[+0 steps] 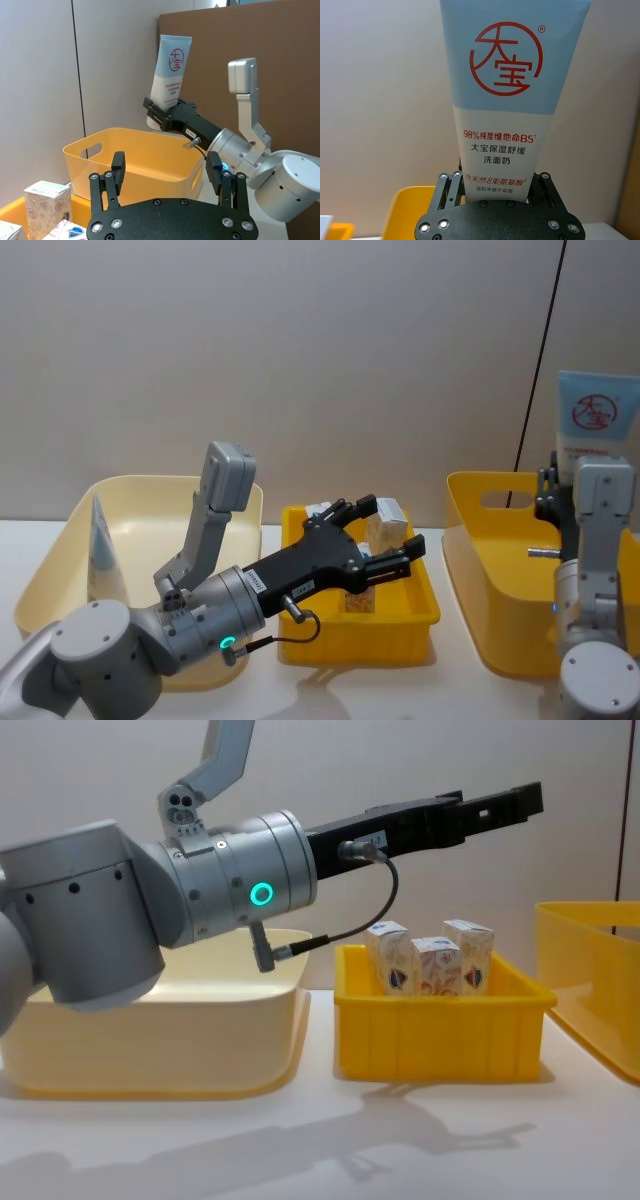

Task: Bimanual collaborative sorting of washing and personal care products

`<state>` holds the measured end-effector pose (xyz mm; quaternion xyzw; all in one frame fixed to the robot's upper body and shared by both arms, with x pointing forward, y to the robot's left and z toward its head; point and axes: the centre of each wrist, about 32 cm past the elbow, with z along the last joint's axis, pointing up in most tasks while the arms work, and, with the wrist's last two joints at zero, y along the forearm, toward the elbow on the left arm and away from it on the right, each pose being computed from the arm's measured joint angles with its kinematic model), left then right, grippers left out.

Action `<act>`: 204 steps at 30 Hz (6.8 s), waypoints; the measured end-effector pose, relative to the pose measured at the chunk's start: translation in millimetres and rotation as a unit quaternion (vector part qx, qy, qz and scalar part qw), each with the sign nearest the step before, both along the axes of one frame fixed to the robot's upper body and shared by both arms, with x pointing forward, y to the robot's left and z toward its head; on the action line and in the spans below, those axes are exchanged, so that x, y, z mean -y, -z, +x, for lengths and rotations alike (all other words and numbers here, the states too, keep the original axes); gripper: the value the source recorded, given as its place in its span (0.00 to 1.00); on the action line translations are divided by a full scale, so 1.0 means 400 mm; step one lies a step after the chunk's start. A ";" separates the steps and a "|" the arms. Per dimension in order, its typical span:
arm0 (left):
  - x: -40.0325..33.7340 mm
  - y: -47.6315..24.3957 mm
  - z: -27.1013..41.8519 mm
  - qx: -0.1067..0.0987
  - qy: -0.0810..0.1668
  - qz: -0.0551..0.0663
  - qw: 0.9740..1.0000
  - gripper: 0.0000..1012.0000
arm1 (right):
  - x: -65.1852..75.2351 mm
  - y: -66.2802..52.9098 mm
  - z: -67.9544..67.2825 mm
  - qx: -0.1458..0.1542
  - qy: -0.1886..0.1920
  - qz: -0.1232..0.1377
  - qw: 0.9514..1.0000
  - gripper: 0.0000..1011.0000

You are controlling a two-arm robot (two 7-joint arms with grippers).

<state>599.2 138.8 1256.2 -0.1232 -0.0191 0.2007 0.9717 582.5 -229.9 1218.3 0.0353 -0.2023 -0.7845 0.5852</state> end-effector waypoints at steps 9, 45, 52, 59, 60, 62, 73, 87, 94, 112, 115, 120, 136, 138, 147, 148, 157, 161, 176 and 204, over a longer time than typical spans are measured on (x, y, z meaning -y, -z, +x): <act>0.000 0.000 0.000 0.000 0.000 0.000 1.000 0.99 | 0.014 -0.007 0.020 -0.033 0.041 -0.016 0.998 0.52; 0.000 0.000 0.000 0.000 0.000 0.000 1.000 0.99 | -0.013 0.023 0.000 -0.164 0.058 -0.025 0.984 0.52; 0.000 0.000 0.000 0.000 0.000 0.000 1.000 0.99 | -0.024 0.029 -0.001 -0.182 0.059 -0.017 0.981 0.52; 0.000 0.000 0.000 0.000 0.000 0.000 1.000 0.99 | -0.036 0.050 -0.005 -0.207 0.055 -0.013 0.977 0.61; 0.000 0.000 0.000 0.000 0.000 0.000 1.000 0.99 | -0.037 0.051 -0.005 -0.209 0.055 -0.012 0.976 0.65; 0.000 0.000 0.000 0.000 0.000 0.000 1.000 0.99 | -0.038 0.051 -0.005 -0.210 0.054 -0.011 0.976 0.69; 0.000 0.000 0.000 0.000 0.000 0.000 1.000 0.99 | -0.043 0.051 -0.005 -0.214 0.054 -0.008 0.975 0.99; 0.000 0.000 0.000 0.000 0.000 0.000 1.000 0.99 | -0.045 0.052 -0.005 -0.217 0.053 -0.006 0.975 0.99; 0.000 0.000 0.000 0.000 0.000 0.000 1.000 0.99 | -0.045 0.052 -0.005 -0.214 0.052 -0.005 0.975 0.99; 0.000 0.000 0.000 0.000 0.000 0.000 1.000 0.99 | -0.044 0.045 -0.006 -0.129 0.040 0.021 0.991 0.99; 0.000 0.000 0.000 0.000 0.000 0.000 1.000 0.99 | -0.043 0.041 -0.006 -0.107 0.037 0.028 0.993 0.99; 0.000 0.000 0.000 0.000 0.000 0.000 1.000 0.99 | -0.042 0.033 -0.006 -0.069 0.030 0.040 0.996 0.99; 0.000 0.000 0.000 0.000 0.000 0.000 1.000 0.99 | -0.036 0.013 -0.017 0.003 0.007 0.066 0.998 0.99; 0.000 0.000 0.000 0.000 0.000 0.000 1.000 0.99 | -0.036 0.014 -0.017 0.003 0.006 0.066 0.998 0.99; -0.009 0.011 -0.014 -0.002 -0.023 0.009 1.000 0.99 | -0.022 0.021 -0.040 -0.006 -0.012 0.064 0.998 0.99; -0.014 0.015 -0.019 -0.002 -0.032 0.013 0.999 0.99 | -0.017 0.024 -0.049 -0.009 -0.018 0.063 0.998 0.99; -0.043 0.044 -0.060 -0.005 -0.095 0.040 0.995 0.99 | 0.007 0.041 -0.109 -0.037 -0.071 0.059 0.995 0.99; -0.055 0.056 -0.078 -0.005 -0.122 0.051 0.991 0.99 | 0.014 0.046 -0.131 -0.048 -0.091 0.057 0.993 0.99; -0.098 0.093 -0.152 0.003 -0.225 0.093 0.970 0.99 | 0.025 0.064 -0.245 -0.103 -0.201 0.058 0.972 0.99; -0.149 0.129 -0.267 0.035 -0.364 0.146 0.919 0.99 | 0.017 0.074 -0.348 -0.156 -0.305 0.067 0.937 0.99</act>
